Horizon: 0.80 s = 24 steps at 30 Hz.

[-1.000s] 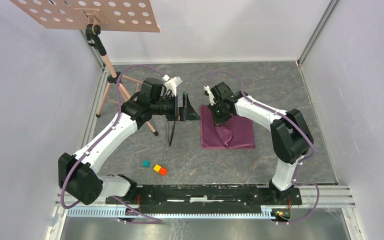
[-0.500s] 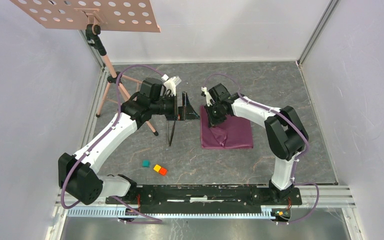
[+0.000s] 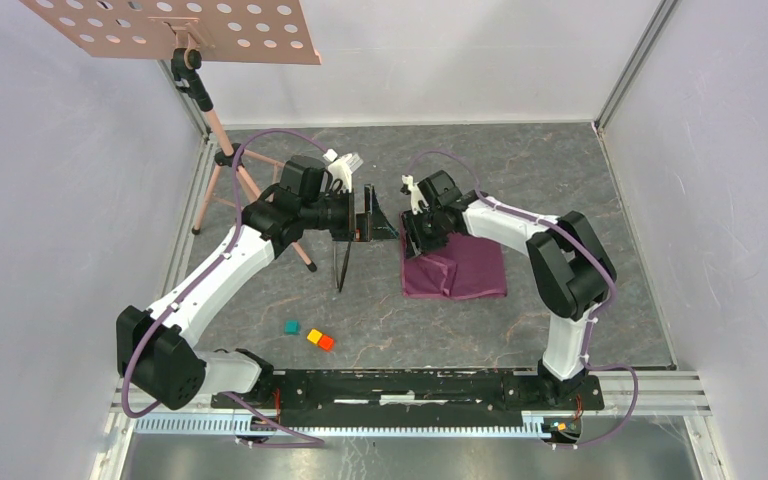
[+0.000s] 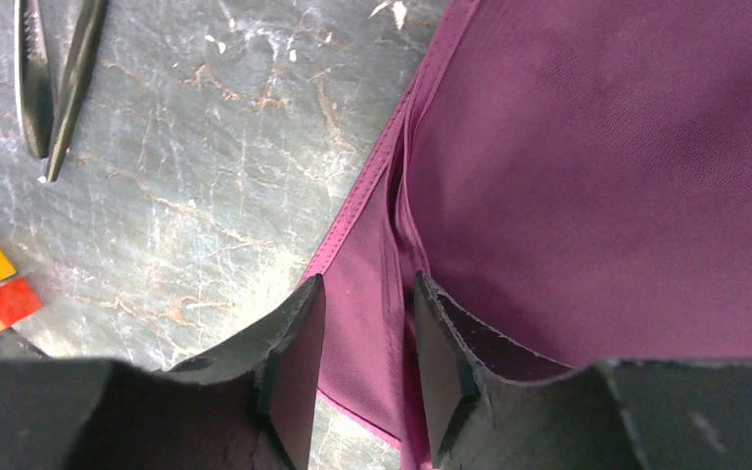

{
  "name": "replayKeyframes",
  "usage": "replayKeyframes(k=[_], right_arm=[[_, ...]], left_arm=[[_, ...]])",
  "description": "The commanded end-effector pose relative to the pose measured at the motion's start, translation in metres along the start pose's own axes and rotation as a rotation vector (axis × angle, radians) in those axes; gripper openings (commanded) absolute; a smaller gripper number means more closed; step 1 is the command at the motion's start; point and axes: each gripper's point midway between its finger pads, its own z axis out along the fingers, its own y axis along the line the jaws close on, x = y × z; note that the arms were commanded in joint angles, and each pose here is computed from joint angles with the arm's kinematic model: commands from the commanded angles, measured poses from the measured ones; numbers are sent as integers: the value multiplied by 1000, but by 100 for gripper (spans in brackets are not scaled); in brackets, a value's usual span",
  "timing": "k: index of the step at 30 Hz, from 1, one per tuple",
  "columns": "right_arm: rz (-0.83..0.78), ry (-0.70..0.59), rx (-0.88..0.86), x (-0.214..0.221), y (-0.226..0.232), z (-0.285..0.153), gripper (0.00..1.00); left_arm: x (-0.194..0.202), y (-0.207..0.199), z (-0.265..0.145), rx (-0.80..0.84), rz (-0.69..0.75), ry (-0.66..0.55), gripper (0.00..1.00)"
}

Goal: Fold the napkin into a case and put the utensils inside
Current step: Fold the rectangle-folded napkin at the center of the board, then smooth out the square-folded napkin at the center of the board.

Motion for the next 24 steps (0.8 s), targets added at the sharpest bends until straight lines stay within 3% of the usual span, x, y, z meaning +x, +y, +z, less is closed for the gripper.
replayKeyframes(k=[1,6,15,20,24], right_arm=[[-3,-139,-111,-29,23,-25,49],[14,-183,-150,-27,21,-46,58],[143,-310,-176,23,-22,-74,67],[169,-326,-187,46,-32,-75,68],[188,-339,-183,57,-41,-71,66]], left_arm=[[-6,-2,-7,3,65,-37,100],[-7,-2,-8,2,67,-43,100],[0,18,2,-66,44,-14,100],[48,30,10,-34,-92,103,100],[87,31,14,50,-243,101,100]])
